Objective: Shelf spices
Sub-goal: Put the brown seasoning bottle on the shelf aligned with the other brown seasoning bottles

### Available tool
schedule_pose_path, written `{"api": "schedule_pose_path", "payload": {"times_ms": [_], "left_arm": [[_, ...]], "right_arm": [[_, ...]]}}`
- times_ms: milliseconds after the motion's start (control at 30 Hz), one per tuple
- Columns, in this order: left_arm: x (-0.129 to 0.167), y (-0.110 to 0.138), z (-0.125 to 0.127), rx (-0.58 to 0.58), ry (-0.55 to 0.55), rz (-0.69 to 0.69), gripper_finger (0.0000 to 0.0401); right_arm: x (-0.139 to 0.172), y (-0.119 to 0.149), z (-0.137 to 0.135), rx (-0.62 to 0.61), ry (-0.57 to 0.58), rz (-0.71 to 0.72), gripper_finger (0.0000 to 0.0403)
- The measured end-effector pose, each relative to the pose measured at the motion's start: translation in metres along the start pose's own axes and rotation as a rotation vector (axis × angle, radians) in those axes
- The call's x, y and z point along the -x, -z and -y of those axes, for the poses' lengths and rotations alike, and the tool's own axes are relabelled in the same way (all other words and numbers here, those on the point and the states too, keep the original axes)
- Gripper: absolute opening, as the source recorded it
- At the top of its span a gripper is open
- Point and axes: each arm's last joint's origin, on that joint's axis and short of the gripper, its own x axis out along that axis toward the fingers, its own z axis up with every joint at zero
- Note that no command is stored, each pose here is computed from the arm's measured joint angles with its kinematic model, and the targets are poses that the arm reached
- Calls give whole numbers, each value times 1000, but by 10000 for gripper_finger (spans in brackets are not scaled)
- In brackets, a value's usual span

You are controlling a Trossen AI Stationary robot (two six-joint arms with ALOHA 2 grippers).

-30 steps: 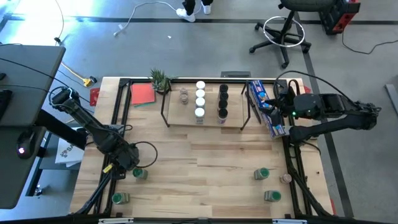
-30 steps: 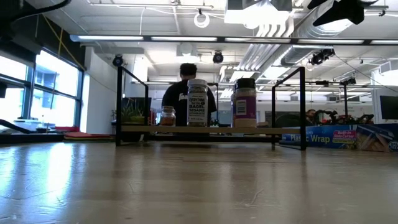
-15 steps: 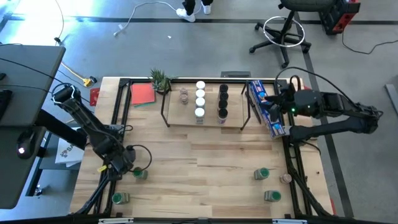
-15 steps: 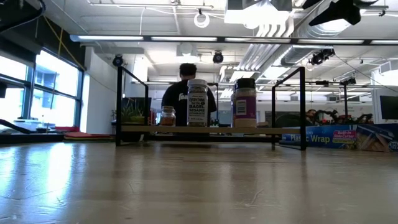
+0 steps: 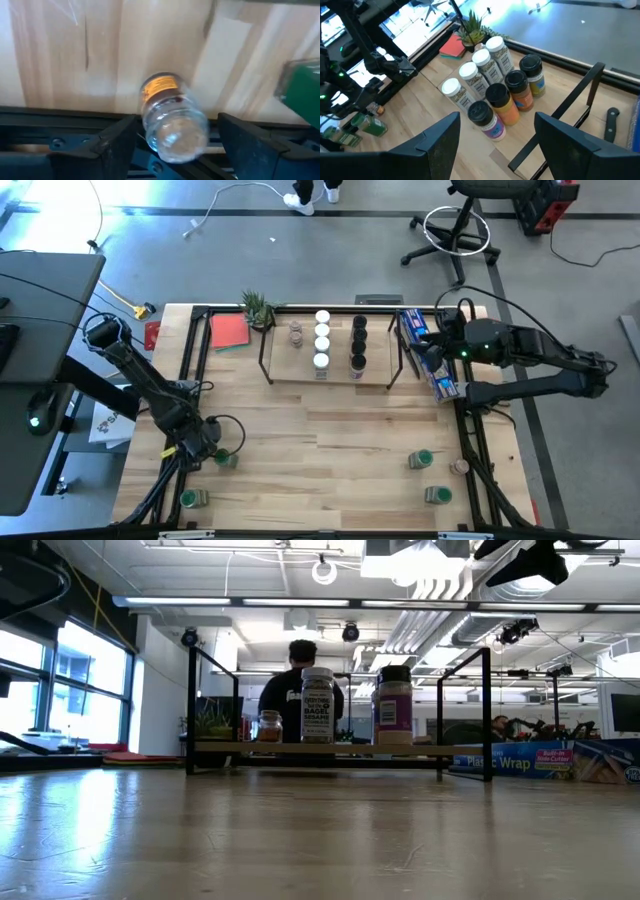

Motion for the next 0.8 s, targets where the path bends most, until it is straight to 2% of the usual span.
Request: {"api": "schedule_pose_path", "payload": {"times_ms": [167, 300, 433, 567, 633, 800], "left_arm": [[-6, 0, -2, 23, -3, -54, 225], [-2, 0, 0, 62, 41, -111, 155], [24, -11, 10, 113, 108, -53, 74], [63, -24, 16, 181, 150, 41, 14], [80, -28, 17, 211, 146, 101, 4], [95, -33, 15, 264, 157, 149, 26]], "right_arm": [[-4, 1, -2, 4, -12, -25, 249], [-4, 0, -2, 3, -12, -22, 249], [-4, -1, -3, 9, -19, -12, 249], [-4, -3, -5, 52, -35, 17, 249], [-4, -4, -6, 84, -40, 31, 249], [-4, -5, -6, 172, -44, 41, 249]]}}
